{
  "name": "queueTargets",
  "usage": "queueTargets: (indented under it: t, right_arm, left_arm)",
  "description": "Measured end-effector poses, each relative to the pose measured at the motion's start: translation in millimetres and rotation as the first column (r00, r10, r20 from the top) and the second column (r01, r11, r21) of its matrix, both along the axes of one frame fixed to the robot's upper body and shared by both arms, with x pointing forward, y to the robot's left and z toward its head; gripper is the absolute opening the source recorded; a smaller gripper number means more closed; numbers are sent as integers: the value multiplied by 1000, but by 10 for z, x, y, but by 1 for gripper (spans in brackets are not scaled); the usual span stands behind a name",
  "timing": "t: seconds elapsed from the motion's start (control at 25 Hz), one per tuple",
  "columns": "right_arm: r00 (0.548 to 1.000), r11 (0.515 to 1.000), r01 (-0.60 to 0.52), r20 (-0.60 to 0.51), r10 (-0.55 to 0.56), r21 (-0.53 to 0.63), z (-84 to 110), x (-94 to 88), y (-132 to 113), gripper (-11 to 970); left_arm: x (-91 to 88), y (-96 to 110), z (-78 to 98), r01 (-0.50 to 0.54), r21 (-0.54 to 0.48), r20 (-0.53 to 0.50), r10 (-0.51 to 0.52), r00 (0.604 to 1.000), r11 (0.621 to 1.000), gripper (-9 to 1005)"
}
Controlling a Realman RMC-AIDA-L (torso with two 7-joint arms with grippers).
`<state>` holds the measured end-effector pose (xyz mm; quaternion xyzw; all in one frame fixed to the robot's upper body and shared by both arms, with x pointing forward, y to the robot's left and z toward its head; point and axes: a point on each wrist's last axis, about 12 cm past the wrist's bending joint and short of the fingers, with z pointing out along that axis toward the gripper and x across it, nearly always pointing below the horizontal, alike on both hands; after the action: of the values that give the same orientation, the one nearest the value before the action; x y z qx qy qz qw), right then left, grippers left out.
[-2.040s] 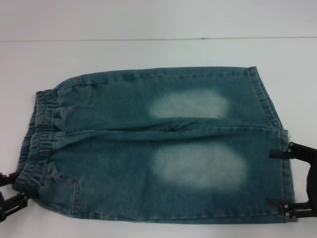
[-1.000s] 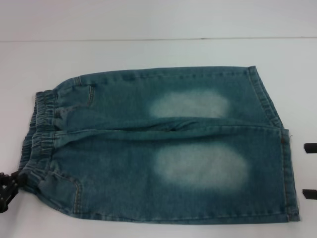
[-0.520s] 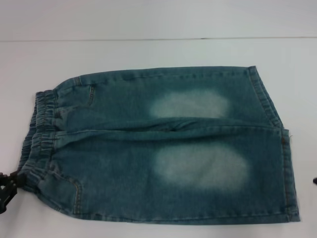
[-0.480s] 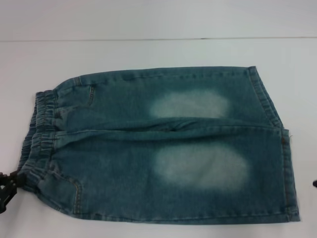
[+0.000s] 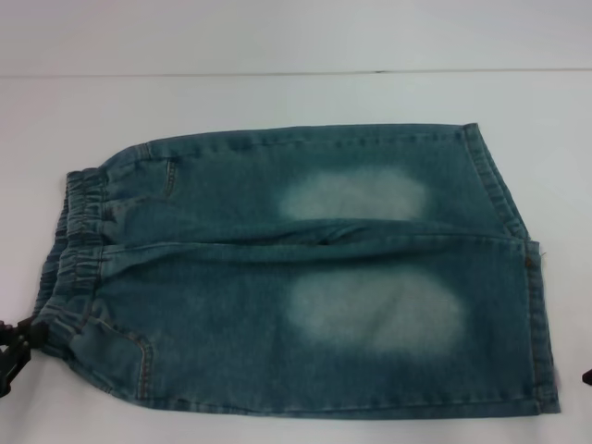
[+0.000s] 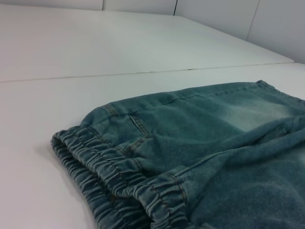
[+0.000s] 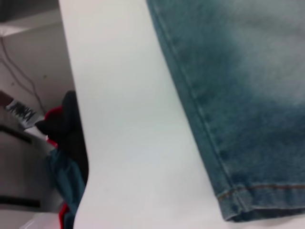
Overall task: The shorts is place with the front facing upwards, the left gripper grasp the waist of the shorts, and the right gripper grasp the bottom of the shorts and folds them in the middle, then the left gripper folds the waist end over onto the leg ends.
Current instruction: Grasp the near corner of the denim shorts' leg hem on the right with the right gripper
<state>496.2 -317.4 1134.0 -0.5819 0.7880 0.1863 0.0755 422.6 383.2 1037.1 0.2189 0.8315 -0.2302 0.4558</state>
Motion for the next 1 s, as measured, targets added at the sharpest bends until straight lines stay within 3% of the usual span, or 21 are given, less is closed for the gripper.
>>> queueTargets:
  t: [1.0]
  right_arm:
    - [998,997,-53,-24,52,-52,-167,139,318,833]
  left_arm:
    - [0,-15,-9,5,3,1,-5,1000,1000,54]
